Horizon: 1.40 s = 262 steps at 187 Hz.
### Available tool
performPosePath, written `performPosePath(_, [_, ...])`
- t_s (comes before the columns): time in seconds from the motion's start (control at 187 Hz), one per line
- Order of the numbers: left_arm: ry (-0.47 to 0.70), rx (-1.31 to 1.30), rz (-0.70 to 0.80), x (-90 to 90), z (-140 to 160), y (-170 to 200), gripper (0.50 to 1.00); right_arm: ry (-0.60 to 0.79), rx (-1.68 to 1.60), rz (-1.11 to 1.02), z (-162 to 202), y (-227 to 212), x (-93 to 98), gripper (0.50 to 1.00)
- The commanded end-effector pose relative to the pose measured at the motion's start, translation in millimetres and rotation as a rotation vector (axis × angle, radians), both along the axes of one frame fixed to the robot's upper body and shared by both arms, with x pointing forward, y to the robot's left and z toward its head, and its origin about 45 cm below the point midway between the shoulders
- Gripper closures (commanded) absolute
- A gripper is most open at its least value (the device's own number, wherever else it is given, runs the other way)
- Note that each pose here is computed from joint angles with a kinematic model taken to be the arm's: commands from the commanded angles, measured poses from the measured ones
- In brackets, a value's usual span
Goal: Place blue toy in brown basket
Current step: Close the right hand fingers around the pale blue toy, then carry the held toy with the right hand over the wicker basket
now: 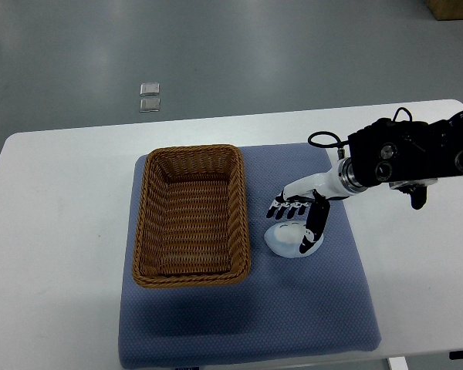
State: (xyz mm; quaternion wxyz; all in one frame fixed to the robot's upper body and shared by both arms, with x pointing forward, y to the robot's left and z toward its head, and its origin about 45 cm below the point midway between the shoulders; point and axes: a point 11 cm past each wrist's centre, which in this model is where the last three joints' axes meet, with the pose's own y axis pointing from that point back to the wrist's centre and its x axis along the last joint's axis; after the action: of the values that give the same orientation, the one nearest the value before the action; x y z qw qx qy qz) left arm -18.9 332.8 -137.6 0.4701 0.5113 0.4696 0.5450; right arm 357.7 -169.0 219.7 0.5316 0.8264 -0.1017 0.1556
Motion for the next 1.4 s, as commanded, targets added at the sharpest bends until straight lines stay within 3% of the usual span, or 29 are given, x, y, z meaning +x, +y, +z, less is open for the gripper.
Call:
performPosePath(0.0, [0.0,-0.001,0.0,0.0,0,0,0.5,0.007,-0.004,0.001,-5,-2,-2.1,0.595])
performPosePath(0.171, [0.0,0.001,0.0,-0.1,0,0,0.5,0.017,-0.004,-0.01,-12,-5,-4.2,0.599])
performPosePath(0.273, [0.0,0.001,0.0,-0.1,0,0,0.5,0.02,-0.007,-0.003,-17,-6,-6.9,0.644])
performPosePath(0.406, [-0.001,0.001,0.0,0.1,0,0,0.5,0.012,-0.006,-0.016,-24,-9,-7.3,0.769])
performPosePath(0.518, [-0.002,0.0,0.001,0.2,0,0,0.5,-0.009,-0.021,-0.002,-27,-12,-6.3,0.997])
performPosePath(0.786, [-0.001,0.0,0.0,0.1,0,0,0.5,-0.046,-0.035,-0.034,-17,-32,3.7,1.0])
performPosePath(0.983, [0.0,-0.001,0.0,0.0,0,0,0.5,-0.121,-0.028,-0.019,25,-29,22.2,1.0])
performPosePath(1.16, [-0.001,-0.004,-0.002,0.2,0,-1,0.5,-0.195,0.018,0.026,62,1,34.9,1.0])
performPosePath(1.395, [0.0,-0.002,0.0,0.0,0,-1,0.5,-0.238,0.055,0.11,89,74,41.6,1.0])
